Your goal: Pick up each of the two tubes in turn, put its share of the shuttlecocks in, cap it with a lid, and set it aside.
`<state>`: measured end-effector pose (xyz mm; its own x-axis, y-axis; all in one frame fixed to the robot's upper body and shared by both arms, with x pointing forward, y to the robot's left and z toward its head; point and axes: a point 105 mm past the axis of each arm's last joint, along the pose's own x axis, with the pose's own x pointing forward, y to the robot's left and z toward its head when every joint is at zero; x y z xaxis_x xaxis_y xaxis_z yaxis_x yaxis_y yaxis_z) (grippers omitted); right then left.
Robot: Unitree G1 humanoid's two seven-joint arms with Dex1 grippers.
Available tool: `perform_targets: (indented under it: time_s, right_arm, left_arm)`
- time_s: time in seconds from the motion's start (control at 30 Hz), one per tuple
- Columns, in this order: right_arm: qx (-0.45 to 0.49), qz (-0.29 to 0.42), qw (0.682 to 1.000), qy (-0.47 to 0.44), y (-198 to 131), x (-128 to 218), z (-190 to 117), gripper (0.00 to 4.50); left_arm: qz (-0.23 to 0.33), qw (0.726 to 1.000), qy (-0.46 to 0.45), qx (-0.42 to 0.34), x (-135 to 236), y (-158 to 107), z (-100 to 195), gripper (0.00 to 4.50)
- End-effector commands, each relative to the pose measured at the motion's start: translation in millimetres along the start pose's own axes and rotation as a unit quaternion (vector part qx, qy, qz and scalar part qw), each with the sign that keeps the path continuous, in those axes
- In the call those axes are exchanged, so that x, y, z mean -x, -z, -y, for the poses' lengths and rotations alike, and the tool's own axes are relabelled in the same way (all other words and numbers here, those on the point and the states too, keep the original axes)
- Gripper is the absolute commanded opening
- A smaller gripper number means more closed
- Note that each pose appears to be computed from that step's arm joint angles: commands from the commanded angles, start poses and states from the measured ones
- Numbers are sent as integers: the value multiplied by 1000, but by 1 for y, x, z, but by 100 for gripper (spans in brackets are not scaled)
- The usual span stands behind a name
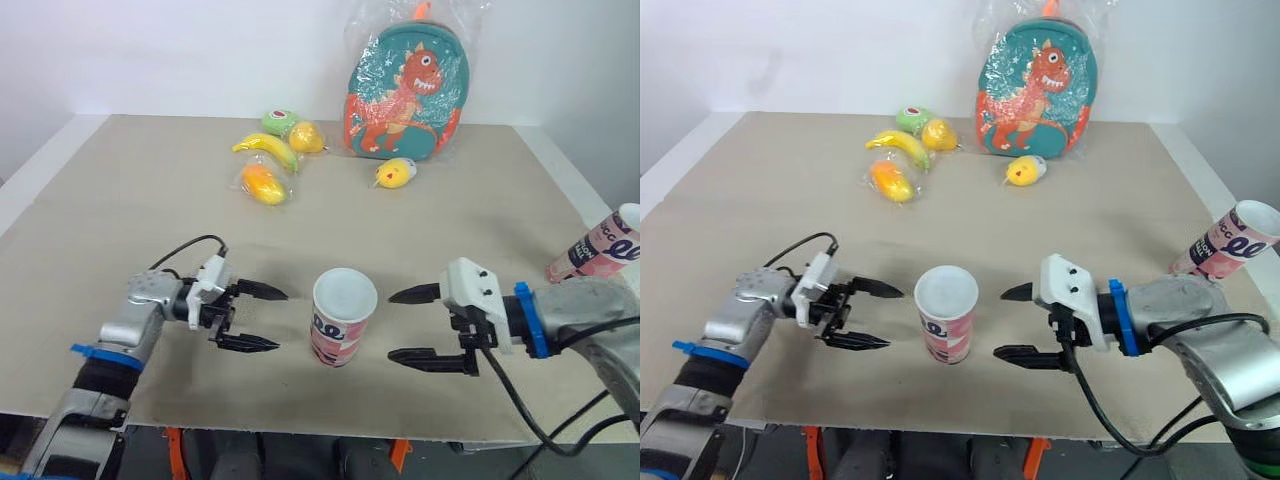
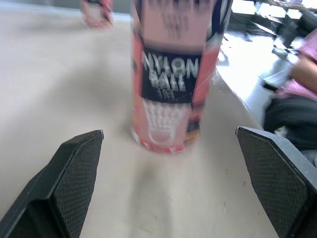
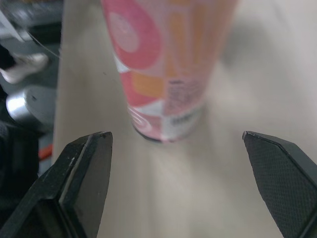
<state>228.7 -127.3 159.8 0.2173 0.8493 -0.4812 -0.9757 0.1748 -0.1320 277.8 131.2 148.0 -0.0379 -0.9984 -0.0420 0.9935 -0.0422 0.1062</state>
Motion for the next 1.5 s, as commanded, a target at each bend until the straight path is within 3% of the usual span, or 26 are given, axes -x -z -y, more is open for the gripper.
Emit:
perform_targets:
  time_s: [0.03, 0.33, 0.97, 1.17, 1.4, 1.5]
  right_arm:
    - [25, 11, 1000, 0, -8, -7, -1, 450]
    - [35, 51, 998, -14, -20, -22, 8, 450]
    - [4, 147, 984, -105, -36, -60, 9, 450]
    - [3, 156, 983, -99, -36, -59, 12, 310]
    - [10, 162, 985, -58, -43, -37, 20, 310]
    - [6, 177, 984, 22, -46, -9, 37, 310]
  left_arm:
    - [33, 999, -18, -18, 8, -32, 6, 445]
    - [10, 999, -39, -36, 15, -42, 36, 445]
    - [-8, 998, -55, -35, 22, -54, 33, 445]
    - [-11, 998, -53, -35, 21, -53, 33, 450]
    - [2, 999, -33, -43, 7, -49, 24, 450]
    - [20, 998, -19, -51, -6, -54, 15, 450]
